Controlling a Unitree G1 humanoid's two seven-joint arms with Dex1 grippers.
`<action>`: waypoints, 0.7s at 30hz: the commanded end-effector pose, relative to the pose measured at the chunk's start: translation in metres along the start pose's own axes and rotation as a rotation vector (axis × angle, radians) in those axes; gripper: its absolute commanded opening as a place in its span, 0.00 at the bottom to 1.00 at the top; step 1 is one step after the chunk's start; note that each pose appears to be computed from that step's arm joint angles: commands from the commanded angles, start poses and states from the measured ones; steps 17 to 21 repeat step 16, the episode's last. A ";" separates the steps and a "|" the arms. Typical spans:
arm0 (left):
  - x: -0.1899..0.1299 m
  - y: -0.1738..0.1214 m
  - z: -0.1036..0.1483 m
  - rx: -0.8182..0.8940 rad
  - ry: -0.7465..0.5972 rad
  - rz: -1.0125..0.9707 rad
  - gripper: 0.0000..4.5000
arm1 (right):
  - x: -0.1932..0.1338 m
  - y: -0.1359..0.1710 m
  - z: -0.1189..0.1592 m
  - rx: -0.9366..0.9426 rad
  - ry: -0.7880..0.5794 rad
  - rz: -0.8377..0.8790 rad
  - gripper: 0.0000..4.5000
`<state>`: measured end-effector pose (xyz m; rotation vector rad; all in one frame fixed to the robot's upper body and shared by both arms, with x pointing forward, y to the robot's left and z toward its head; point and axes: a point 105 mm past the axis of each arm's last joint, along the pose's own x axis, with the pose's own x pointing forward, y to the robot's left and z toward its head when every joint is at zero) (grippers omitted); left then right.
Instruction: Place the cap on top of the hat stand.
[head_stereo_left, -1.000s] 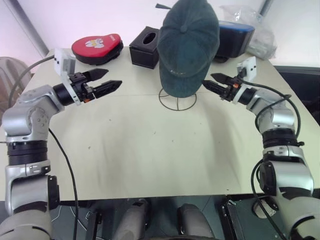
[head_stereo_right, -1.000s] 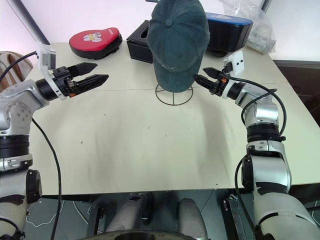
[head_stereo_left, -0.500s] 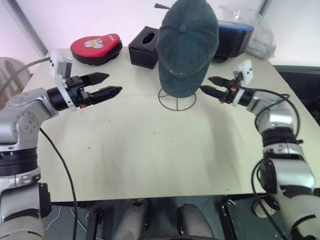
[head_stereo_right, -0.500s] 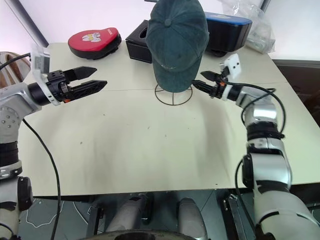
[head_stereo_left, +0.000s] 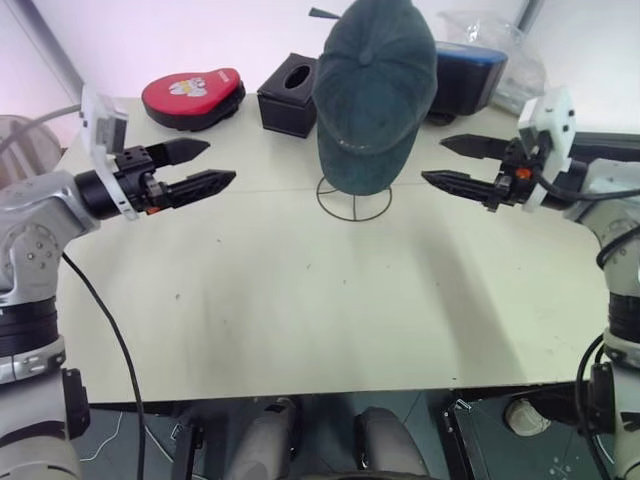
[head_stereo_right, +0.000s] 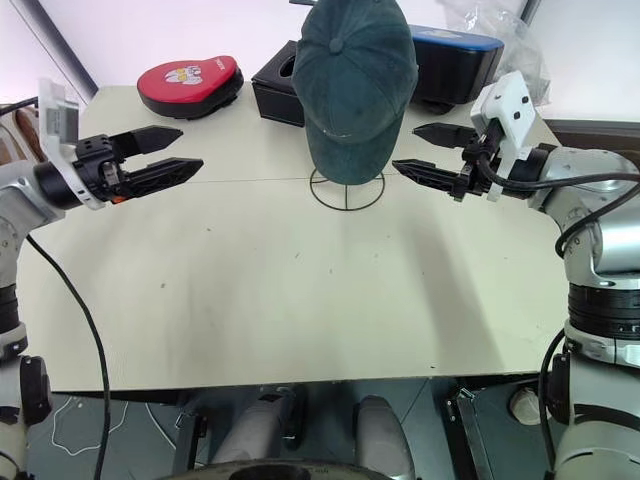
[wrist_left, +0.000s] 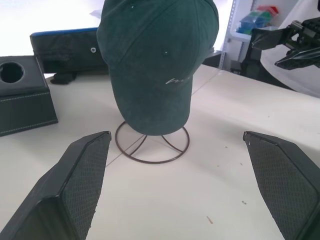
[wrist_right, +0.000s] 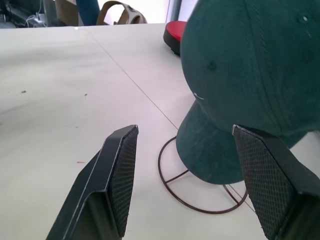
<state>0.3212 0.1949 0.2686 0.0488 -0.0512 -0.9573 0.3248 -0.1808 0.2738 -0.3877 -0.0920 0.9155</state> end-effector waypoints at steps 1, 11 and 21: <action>-0.004 -0.001 0.011 0.047 -0.011 -0.006 0.99 | -0.013 -0.003 0.018 -0.056 -0.022 -0.041 0.68; 0.003 0.002 0.006 0.045 -0.007 -0.029 0.99 | -0.031 -0.012 0.018 -0.090 0.026 -0.093 0.68; 0.008 0.004 0.003 0.053 0.001 -0.036 0.99 | -0.037 -0.014 0.021 -0.105 0.036 -0.111 0.68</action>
